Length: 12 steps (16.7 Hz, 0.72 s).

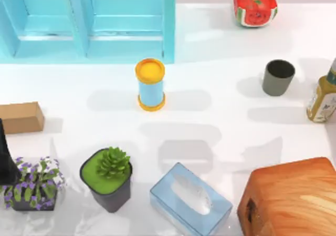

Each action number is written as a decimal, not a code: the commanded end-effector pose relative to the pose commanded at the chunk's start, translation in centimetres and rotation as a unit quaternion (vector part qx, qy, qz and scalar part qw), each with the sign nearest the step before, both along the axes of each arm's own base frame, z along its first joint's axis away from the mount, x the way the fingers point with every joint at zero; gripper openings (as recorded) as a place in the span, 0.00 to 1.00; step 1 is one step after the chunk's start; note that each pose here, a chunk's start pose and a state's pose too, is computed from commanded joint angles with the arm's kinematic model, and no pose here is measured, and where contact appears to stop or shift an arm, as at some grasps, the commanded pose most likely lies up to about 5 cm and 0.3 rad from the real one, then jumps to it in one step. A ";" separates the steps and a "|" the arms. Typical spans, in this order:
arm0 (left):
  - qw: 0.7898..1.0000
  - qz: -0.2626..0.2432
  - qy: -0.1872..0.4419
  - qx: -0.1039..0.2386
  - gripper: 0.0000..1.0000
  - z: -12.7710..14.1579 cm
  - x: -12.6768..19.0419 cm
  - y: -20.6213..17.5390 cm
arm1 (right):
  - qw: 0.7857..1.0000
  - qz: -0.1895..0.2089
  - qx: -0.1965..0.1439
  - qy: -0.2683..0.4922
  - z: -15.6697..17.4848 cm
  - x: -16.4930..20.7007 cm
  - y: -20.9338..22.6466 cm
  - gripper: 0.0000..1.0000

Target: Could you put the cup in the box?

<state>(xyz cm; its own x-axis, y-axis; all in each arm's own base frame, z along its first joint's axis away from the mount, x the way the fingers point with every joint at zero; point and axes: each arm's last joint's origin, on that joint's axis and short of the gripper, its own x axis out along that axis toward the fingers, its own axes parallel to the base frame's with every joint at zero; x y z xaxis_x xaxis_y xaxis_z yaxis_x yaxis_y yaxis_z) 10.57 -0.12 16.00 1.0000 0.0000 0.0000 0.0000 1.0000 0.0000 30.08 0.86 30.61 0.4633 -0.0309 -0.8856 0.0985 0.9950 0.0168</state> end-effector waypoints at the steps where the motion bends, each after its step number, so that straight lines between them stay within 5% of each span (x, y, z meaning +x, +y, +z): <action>1: 1.000 0.000 0.000 0.000 1.00 0.0 0.0 0.0 | 1.000 0.001 -0.001 0.031 -0.3 2.1 0.3 1.00; 7: 1.000 0.000 0.000 0.000 1.00 0.0 0.0 0.0 | 0.988 0.016 -0.004 0.153 -3.8 12.1 3.4 1.00; 12: 1.000 0.000 0.000 0.000 1.00 0.0 0.0 0.0 | 0.982 0.039 0.000 0.187 -6.4 15.7 6.6 1.00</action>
